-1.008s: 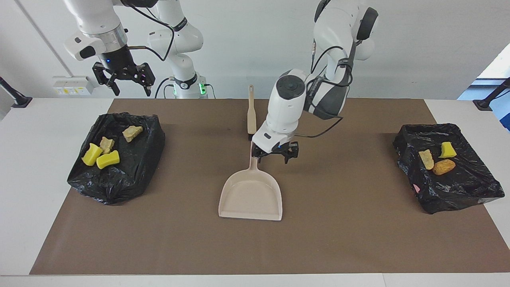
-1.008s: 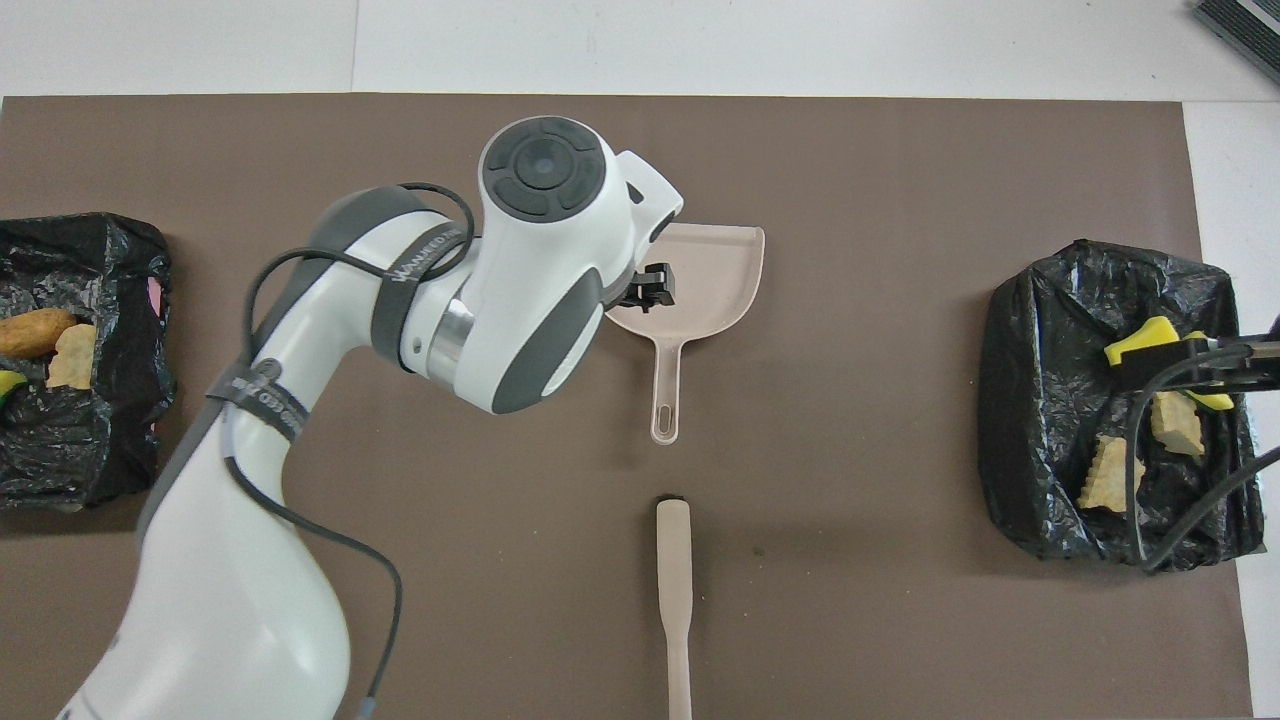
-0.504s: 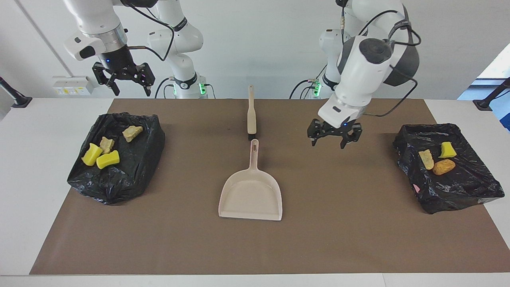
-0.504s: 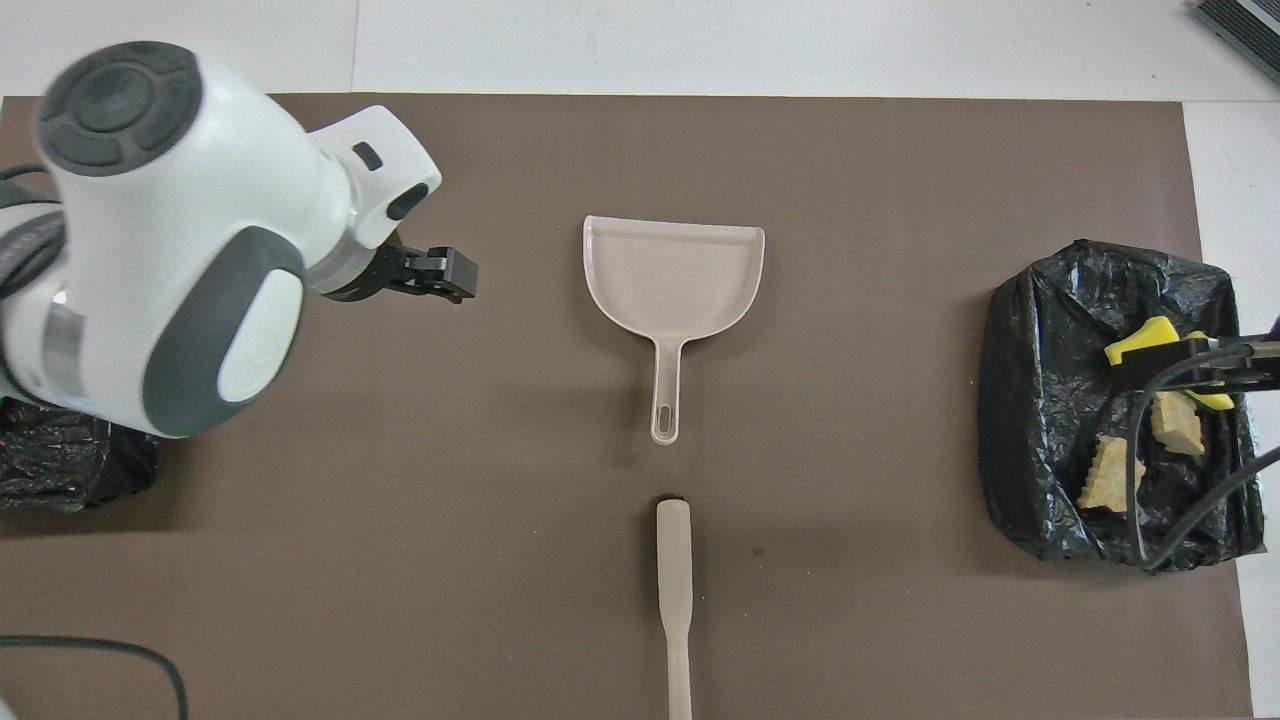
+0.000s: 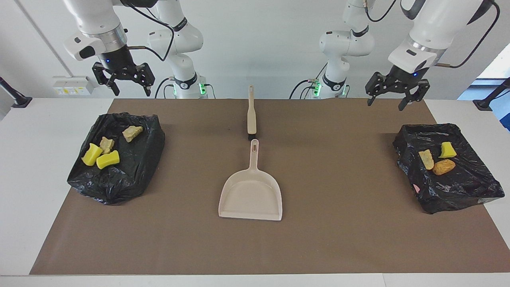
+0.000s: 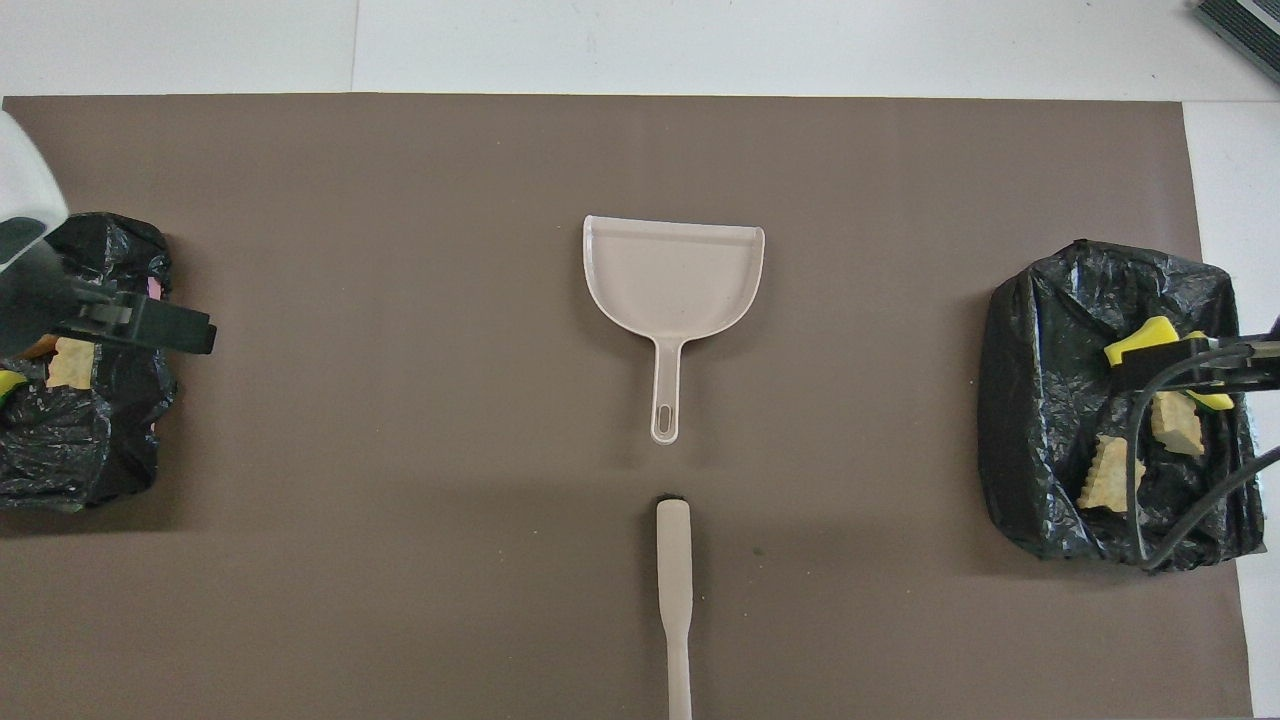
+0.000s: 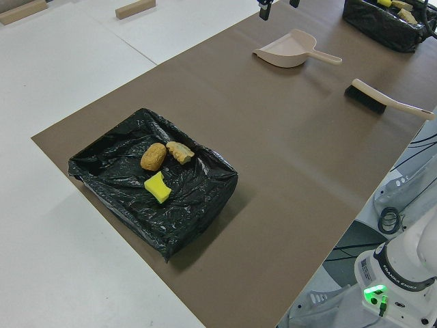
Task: Sweep and dump trash in bin
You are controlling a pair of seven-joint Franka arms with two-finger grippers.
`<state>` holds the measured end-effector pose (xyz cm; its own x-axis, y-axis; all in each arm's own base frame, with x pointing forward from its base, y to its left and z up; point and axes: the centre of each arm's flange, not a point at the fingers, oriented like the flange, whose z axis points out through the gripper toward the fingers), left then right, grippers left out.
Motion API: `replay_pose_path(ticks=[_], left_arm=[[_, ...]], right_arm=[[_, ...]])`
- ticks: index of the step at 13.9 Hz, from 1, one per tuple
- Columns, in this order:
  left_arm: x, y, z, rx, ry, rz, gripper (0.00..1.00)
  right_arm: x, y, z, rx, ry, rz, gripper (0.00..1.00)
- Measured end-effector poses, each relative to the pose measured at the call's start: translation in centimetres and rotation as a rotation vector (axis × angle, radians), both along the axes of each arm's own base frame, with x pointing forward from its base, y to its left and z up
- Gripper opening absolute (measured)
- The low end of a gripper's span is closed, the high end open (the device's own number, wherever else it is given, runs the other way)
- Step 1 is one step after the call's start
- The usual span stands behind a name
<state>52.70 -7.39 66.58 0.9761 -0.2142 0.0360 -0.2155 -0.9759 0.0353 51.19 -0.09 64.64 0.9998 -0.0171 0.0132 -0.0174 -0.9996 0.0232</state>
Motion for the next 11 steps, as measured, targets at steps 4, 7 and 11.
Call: replay_pose_path(ticks=[4, 7, 11], left_arm=[[-1.3, 1.2, 2.1, 0.028, 0.023, 0.009, 1.0], [-0.7, 1.2, 2.0, 0.03, 0.033, 0.01, 1.0], [-0.6, 1.5, 2.0, 0.03, 0.032, 0.016, 1.0]], right_arm=[[0.0, 0.0, 0.0, 0.0, 0.0, 0.0, 1.0], [0.0, 0.0, 0.0, 0.0, 0.0, 0.0, 1.0], [0.0, 0.0, 0.0, 0.0, 0.0, 0.0, 1.0]])
